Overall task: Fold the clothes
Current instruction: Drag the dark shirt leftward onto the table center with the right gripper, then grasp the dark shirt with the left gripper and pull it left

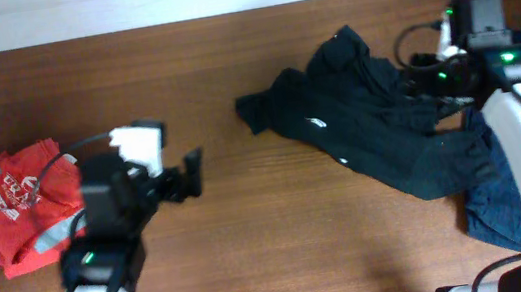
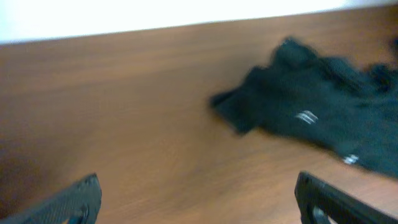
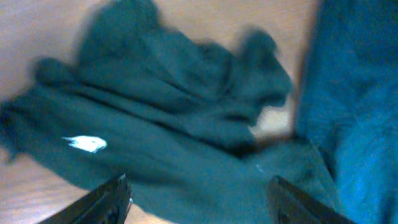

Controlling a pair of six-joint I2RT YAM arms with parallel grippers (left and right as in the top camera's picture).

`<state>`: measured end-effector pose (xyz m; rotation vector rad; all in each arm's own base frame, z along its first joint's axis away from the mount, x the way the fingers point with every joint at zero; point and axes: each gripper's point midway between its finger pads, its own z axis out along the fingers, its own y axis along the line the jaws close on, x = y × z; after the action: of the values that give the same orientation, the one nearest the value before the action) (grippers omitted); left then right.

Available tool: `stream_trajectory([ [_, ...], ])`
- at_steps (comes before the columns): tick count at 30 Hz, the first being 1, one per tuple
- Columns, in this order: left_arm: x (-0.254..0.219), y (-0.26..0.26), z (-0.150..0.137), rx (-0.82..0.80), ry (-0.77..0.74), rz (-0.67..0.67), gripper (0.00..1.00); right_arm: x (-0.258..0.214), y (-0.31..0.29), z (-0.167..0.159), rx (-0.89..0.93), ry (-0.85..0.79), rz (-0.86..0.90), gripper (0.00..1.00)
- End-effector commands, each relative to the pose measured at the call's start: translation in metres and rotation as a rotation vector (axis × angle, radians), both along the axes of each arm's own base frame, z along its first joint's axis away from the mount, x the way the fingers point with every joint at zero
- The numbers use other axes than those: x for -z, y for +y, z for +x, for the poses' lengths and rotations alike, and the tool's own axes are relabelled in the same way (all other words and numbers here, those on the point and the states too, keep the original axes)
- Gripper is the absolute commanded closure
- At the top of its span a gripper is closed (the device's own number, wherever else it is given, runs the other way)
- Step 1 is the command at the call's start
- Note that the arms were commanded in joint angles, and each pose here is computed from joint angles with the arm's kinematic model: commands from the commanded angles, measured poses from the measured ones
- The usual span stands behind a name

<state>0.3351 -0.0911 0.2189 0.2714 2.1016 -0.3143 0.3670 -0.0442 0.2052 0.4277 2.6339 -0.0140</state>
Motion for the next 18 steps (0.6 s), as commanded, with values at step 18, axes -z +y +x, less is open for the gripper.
stream_trajectory([
  [18,0.145,-0.216,0.039,0.296,0.362,-0.439,0.05,0.012,-0.042,-0.035,0.083,0.123,0.029,0.22],
])
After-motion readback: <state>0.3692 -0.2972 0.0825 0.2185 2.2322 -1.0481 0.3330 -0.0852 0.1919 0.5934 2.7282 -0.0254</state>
